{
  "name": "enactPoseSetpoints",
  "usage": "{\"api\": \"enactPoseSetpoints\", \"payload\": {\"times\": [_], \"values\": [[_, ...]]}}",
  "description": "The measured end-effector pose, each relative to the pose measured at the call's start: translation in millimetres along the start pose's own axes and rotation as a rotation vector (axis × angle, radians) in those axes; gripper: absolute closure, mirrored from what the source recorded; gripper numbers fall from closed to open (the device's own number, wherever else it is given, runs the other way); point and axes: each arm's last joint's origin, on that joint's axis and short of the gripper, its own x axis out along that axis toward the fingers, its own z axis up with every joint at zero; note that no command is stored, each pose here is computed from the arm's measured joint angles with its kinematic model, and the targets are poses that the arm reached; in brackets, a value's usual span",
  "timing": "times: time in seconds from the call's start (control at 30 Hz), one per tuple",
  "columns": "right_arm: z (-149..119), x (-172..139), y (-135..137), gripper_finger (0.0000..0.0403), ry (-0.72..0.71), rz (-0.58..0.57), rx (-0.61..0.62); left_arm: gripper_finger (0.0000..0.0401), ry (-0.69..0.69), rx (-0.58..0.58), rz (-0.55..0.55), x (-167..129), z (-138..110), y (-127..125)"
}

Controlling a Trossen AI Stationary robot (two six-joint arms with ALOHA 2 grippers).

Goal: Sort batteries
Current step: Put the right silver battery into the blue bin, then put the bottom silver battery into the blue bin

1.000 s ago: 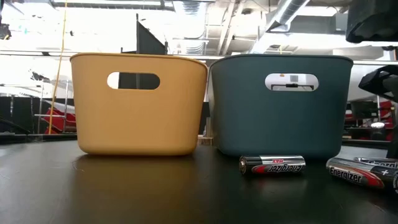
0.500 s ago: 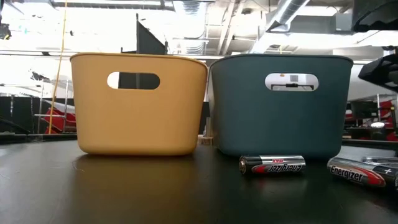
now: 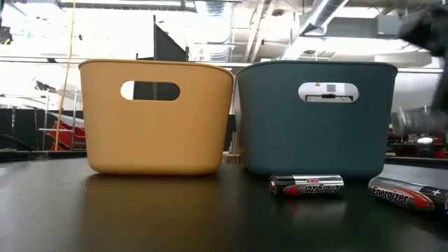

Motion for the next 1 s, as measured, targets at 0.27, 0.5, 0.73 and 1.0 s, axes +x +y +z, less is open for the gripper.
{"api": "enactPoseSetpoints", "payload": {"times": [0.27, 0.5, 0.73, 1.0], "values": [[25, -59, -25, 0.0365, -0.192, -0.037, -0.042, 0.0286, 0.0, 0.0, 0.0, 0, 0, 0], [44, -84, -81, 0.0363, -0.19, -0.172, -0.058, 0.0286, 0.0, -0.018, 0.0, 0, -1, 0], [71, -68, -124, 0.034, -0.09, -0.208, -0.075, 0.0286, 0.003, -0.034, 0.001, 1, -3, -1], [83, -56, -143, 0.022, -0.054, -0.214, -0.057, 0.0286, 0.005, -0.039, 0.001, 1, -3, 0]]}}
